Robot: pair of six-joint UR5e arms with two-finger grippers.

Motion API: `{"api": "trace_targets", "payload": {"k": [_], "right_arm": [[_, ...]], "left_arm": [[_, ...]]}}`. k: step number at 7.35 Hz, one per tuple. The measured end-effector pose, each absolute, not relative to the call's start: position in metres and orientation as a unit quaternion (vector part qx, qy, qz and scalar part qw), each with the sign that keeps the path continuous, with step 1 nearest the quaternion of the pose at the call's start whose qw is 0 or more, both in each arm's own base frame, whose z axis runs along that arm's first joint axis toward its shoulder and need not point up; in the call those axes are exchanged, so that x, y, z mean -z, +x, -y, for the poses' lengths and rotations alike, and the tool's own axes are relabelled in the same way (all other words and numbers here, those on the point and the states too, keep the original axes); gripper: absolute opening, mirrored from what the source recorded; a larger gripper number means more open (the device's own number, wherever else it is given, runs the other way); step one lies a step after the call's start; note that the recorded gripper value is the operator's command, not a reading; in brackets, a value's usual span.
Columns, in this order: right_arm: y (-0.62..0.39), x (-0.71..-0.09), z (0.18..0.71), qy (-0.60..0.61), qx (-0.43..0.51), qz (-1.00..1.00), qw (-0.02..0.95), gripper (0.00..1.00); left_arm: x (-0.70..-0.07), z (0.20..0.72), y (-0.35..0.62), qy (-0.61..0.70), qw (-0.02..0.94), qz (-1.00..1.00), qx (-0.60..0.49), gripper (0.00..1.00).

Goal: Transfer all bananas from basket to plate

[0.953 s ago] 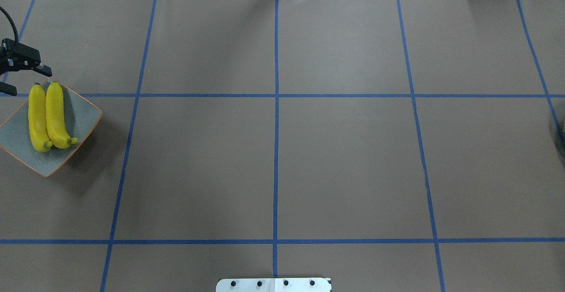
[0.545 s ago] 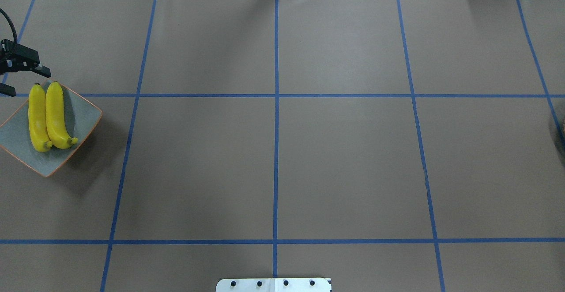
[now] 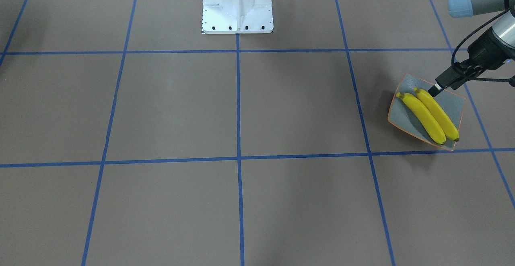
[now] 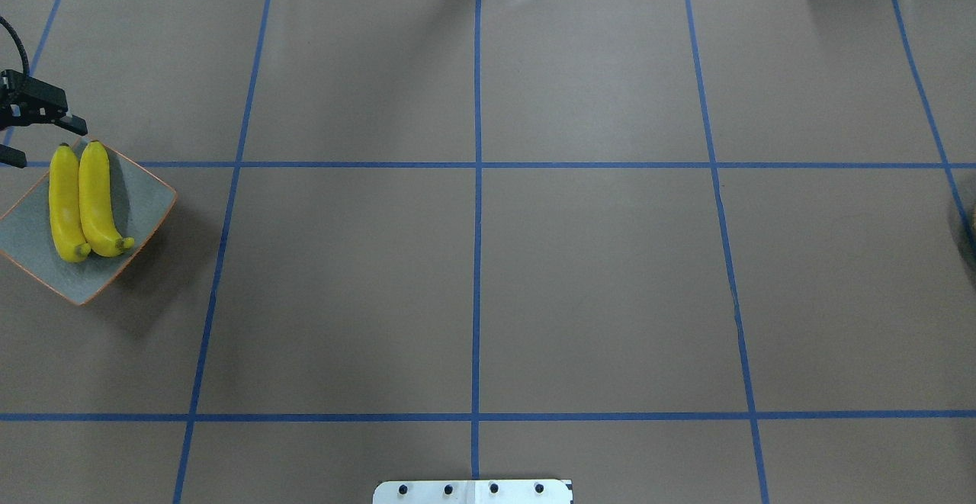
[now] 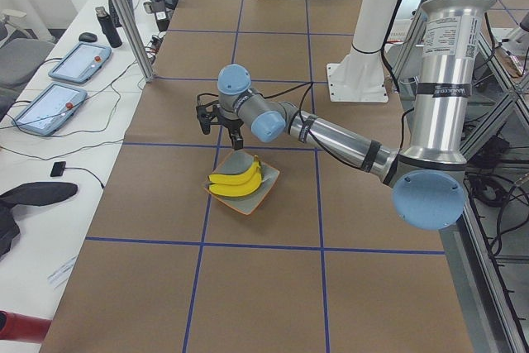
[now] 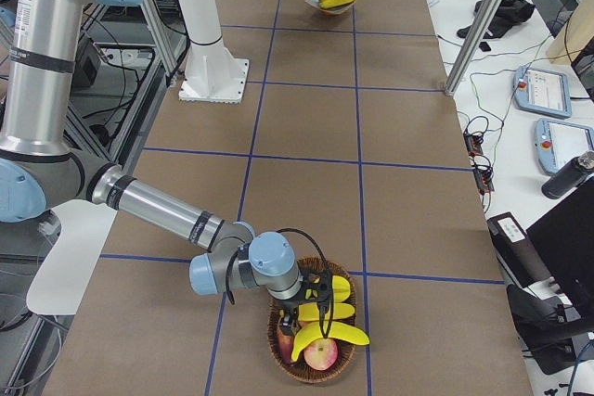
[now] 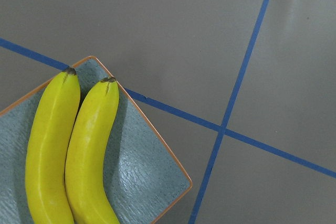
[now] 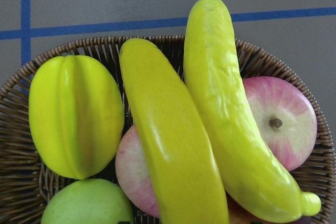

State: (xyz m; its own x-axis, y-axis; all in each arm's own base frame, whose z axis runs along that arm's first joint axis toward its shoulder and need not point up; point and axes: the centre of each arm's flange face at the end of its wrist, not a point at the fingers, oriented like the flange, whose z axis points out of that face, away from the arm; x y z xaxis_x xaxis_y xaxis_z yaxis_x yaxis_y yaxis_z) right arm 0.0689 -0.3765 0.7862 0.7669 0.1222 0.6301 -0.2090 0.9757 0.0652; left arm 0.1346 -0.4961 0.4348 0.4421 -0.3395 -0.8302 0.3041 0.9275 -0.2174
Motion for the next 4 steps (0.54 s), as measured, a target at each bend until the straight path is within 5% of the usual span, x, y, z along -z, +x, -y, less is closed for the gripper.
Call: {"api": "trace_targets", "payload": {"k": [4], "right_arm": [[0.065, -0.766, 0.383, 0.085, -0.064, 0.361, 0.926, 0.00]], "left_arm": [[-0.433, 0.496, 0.135, -0.018, 0.848, -0.494, 0.190, 1.00]]}}
